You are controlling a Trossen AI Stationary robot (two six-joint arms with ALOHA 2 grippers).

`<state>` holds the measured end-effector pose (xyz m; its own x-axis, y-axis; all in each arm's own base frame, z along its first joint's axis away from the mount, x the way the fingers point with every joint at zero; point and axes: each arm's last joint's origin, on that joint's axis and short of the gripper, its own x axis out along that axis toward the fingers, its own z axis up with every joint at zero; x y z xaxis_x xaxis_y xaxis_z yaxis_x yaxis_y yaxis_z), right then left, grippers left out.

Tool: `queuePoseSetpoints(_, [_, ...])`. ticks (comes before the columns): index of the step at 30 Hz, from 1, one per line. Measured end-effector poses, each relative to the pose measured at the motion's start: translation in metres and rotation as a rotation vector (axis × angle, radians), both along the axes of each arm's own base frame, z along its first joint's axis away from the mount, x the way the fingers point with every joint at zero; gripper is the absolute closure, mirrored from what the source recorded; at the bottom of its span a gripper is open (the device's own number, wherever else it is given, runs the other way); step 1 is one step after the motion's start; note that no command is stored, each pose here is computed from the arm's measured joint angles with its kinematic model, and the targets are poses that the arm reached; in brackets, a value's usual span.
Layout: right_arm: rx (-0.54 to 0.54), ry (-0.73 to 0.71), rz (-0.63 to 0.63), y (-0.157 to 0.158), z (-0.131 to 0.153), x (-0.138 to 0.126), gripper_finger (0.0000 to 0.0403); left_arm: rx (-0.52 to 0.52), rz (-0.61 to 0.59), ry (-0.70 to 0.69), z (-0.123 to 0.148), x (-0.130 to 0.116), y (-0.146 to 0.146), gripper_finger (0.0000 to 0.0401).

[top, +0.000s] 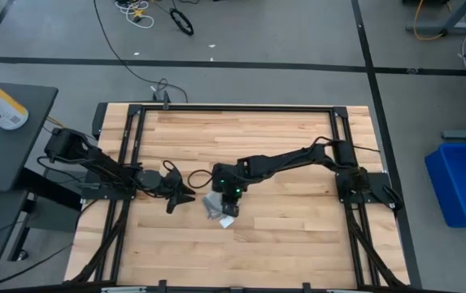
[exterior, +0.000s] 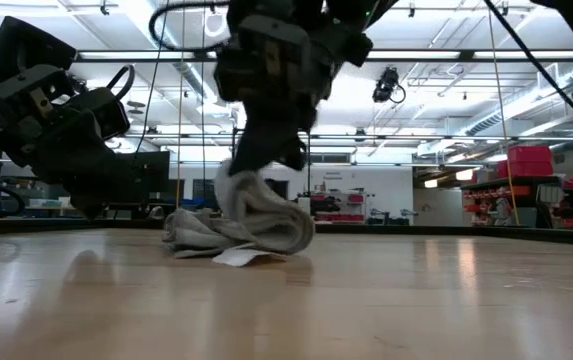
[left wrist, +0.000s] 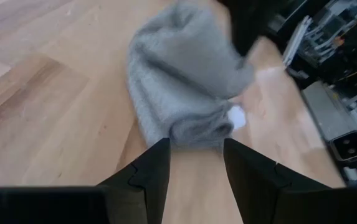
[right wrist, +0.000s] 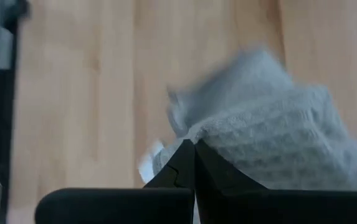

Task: Fold microfiber towels
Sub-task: Fold the gray towel

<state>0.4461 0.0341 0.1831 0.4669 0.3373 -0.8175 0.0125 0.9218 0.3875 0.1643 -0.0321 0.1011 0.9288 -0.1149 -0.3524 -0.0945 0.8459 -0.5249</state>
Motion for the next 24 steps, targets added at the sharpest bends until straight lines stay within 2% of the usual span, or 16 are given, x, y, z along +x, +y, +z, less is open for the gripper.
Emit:
queuePoseSetpoints(2, [0.007,0.041,0.001,-0.001,-0.008,0.002,0.0403,-0.003,-0.001,-0.009,0.001,0.001,0.0,0.0244])
queuePoseSetpoints(10, [0.008,0.027,0.039,0.003,-0.029,0.025,0.0403,-0.005,-0.008,-0.007,0.001,0.001,0.0,0.0244])
queuePoseSetpoints(21, [0.021,-0.055,0.087,0.011,-0.005,0.038,0.0403,-0.018,-0.009,0.032,-0.003,-0.001,0.0,0.0244])
queuePoseSetpoints(24, [0.02,-0.061,0.092,0.011,-0.005,0.042,0.0403,-0.017,-0.009,0.033,-0.003,-0.001,0.0,0.0244])
